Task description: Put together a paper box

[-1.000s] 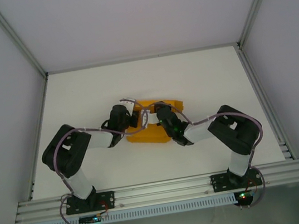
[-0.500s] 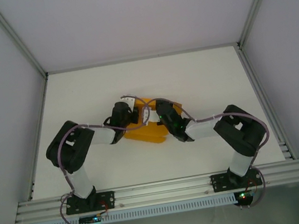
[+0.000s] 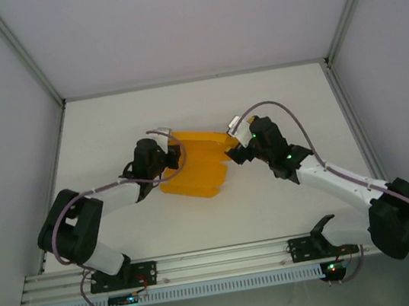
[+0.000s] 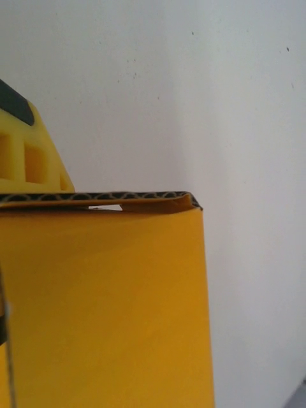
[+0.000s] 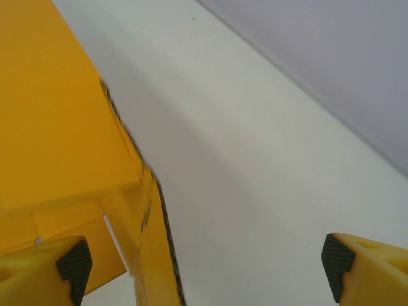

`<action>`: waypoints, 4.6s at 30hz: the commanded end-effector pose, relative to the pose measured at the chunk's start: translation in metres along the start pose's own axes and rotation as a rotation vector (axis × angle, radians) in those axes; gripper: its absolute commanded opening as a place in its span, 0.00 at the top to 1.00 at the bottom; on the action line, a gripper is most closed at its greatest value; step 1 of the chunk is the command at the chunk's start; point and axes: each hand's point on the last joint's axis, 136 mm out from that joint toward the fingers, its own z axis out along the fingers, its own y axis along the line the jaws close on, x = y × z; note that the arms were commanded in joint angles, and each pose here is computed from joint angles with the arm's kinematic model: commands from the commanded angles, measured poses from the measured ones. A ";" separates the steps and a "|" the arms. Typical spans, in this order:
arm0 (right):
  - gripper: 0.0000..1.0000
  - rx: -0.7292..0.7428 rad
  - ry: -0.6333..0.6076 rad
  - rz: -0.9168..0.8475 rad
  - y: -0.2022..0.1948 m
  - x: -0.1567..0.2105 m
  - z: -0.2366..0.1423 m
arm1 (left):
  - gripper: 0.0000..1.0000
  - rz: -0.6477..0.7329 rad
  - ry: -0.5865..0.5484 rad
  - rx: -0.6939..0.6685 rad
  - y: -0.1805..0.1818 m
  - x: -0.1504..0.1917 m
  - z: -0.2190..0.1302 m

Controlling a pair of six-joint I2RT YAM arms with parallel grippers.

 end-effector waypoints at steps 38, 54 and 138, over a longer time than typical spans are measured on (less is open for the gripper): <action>1.00 -0.189 0.068 0.355 0.033 -0.013 0.020 | 1.00 -0.055 0.166 -0.966 0.120 0.016 -0.040; 0.96 -0.218 0.109 0.260 0.044 0.025 0.047 | 0.82 -0.020 0.091 -0.349 0.043 0.030 -0.013; 0.01 0.305 -0.089 0.389 0.008 -0.011 0.090 | 1.00 -0.033 0.164 -0.333 0.019 0.051 -0.010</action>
